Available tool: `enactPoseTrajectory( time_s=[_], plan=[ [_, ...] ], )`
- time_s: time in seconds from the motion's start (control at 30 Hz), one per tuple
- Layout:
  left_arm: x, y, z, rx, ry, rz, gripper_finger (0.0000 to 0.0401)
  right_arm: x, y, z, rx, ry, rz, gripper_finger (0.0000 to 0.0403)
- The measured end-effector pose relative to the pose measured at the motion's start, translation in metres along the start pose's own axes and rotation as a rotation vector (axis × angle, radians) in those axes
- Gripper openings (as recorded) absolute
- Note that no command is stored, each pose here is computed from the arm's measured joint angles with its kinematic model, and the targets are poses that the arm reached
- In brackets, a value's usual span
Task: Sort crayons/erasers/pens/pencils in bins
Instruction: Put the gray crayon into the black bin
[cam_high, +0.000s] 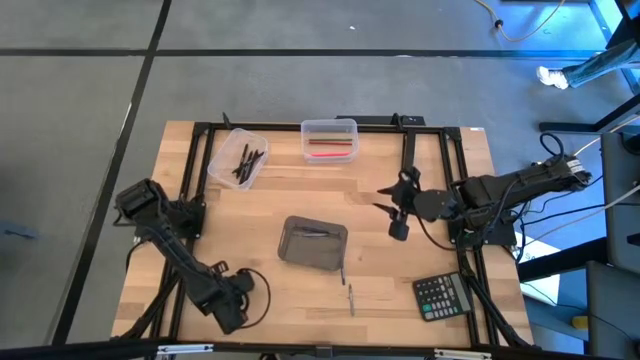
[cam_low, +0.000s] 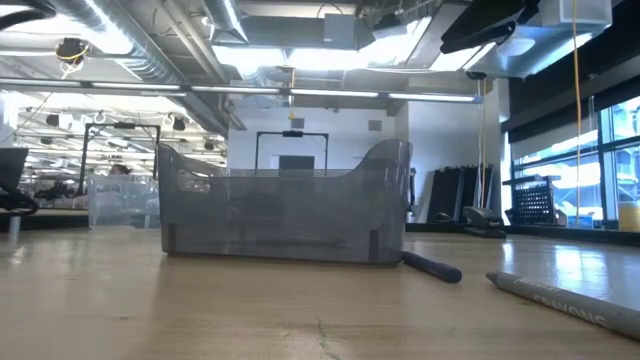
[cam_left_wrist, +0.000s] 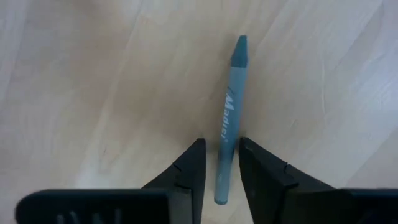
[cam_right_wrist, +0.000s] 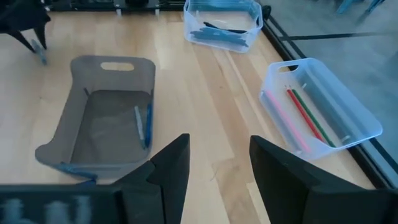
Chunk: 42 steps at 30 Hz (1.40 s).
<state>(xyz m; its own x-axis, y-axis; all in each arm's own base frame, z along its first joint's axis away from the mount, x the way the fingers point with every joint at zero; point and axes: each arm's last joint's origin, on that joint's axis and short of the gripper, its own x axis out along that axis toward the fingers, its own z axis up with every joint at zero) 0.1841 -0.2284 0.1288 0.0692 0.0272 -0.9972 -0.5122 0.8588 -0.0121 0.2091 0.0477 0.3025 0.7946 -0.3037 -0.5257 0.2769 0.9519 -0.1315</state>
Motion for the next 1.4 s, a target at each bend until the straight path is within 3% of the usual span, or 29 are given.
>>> enactPoseTrajectory(
  time_s=[0.57,0.73,1.03,1.17,1.4],
  plan=[
    [-0.009,0.006,0.048,0.212,0.152,-0.065,0.0016,-0.010,0.009,-0.019,0.123,0.133,0.005,0.0171],
    [-0.033,0.012,0.066,0.252,0.028,-0.109,0.0015,-0.013,0.014,-0.021,0.151,0.144,0.019,0.0171],
    [-0.088,-0.001,0.111,0.443,-0.184,-0.229,0.0015,-0.017,0.019,-0.023,0.173,0.148,0.038,0.0171],
    [-0.107,0.001,0.136,0.500,-0.358,-0.150,0.0015,-0.017,0.019,-0.024,0.166,0.146,0.033,0.0171],
    [-0.122,0.018,0.184,0.466,-0.538,-0.058,0.0015,-0.017,0.018,-0.025,0.154,0.149,0.012,0.0171]
  ],
)
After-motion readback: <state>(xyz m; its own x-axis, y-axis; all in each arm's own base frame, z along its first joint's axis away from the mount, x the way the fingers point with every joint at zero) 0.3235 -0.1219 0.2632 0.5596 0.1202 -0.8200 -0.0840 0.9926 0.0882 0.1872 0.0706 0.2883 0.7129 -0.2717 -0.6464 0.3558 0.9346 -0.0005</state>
